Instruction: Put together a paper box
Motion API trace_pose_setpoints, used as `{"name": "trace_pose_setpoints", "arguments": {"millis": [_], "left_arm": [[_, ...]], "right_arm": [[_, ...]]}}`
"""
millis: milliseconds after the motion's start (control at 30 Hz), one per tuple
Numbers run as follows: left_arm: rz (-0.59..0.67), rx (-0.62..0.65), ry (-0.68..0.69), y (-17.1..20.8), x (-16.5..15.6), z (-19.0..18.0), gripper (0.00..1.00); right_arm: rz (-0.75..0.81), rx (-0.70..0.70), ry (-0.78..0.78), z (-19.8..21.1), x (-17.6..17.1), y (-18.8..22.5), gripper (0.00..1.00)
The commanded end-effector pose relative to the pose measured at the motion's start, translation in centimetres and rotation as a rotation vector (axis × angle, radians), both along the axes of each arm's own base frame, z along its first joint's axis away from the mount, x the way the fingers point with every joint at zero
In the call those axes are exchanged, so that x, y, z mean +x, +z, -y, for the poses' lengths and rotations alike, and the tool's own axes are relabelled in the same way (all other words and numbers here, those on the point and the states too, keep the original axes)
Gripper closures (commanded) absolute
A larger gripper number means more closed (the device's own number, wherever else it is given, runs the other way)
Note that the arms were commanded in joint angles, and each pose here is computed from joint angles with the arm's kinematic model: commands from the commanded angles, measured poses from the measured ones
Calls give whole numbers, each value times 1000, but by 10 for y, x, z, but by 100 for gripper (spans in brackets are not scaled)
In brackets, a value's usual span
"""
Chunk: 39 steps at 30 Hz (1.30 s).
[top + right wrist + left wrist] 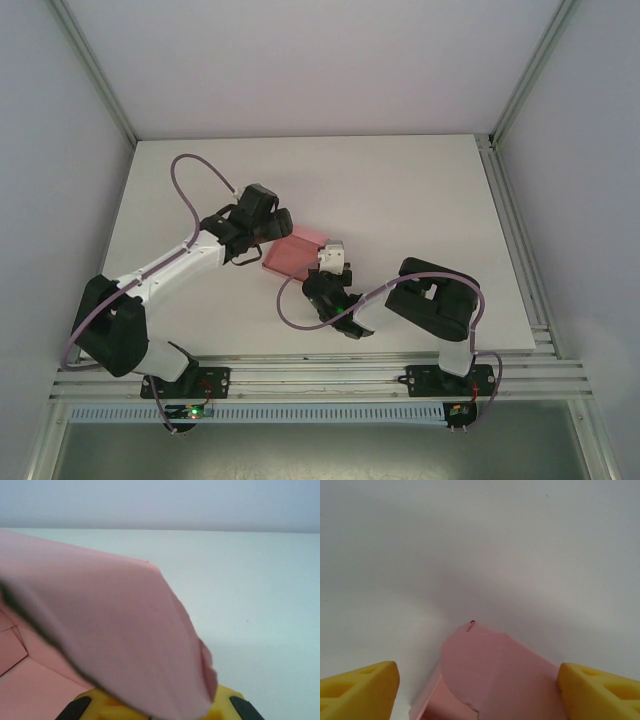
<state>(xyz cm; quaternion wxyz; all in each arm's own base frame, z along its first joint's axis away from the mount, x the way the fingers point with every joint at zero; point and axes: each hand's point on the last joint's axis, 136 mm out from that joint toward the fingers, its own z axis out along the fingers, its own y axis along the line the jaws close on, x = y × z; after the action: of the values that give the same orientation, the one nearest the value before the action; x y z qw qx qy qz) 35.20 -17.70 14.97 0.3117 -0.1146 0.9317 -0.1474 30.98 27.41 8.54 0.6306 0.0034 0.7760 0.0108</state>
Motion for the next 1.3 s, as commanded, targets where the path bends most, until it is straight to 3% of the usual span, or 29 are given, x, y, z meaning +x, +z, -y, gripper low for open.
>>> {"name": "trace_pose_setpoints", "arguments": {"millis": [0,100,200,433,600,800,900,1067,1200,1267], "left_arm": [[-15,9,15,-3,-1,-6,26],[-34,21,36,-14,-9,-13,30],[-64,25,54,-30,-15,-17,31],[-140,23,81,-56,-29,-21,39],[-156,59,110,-62,-39,-32,40],[-161,59,127,-66,-46,-38,41],[-165,35,115,-65,-47,-34,41],[-150,15,88,-58,-44,-28,41],[-142,4,78,-53,-42,-25,41],[-141,2,70,-52,-41,-24,41]], "right_arm": [[1,-3,24,-10,0,-1,88],[4,0,51,-16,-1,2,87],[17,-41,123,-31,-6,9,79],[57,-239,304,-62,-32,33,51],[-44,-284,495,-69,-49,30,20],[-131,-280,684,-65,-71,33,6],[-157,-274,812,-67,-89,39,2],[-80,-184,872,-56,-99,84,2],[9,-71,856,-46,-90,132,4],[-41,-121,896,-47,-85,133,5]]}}
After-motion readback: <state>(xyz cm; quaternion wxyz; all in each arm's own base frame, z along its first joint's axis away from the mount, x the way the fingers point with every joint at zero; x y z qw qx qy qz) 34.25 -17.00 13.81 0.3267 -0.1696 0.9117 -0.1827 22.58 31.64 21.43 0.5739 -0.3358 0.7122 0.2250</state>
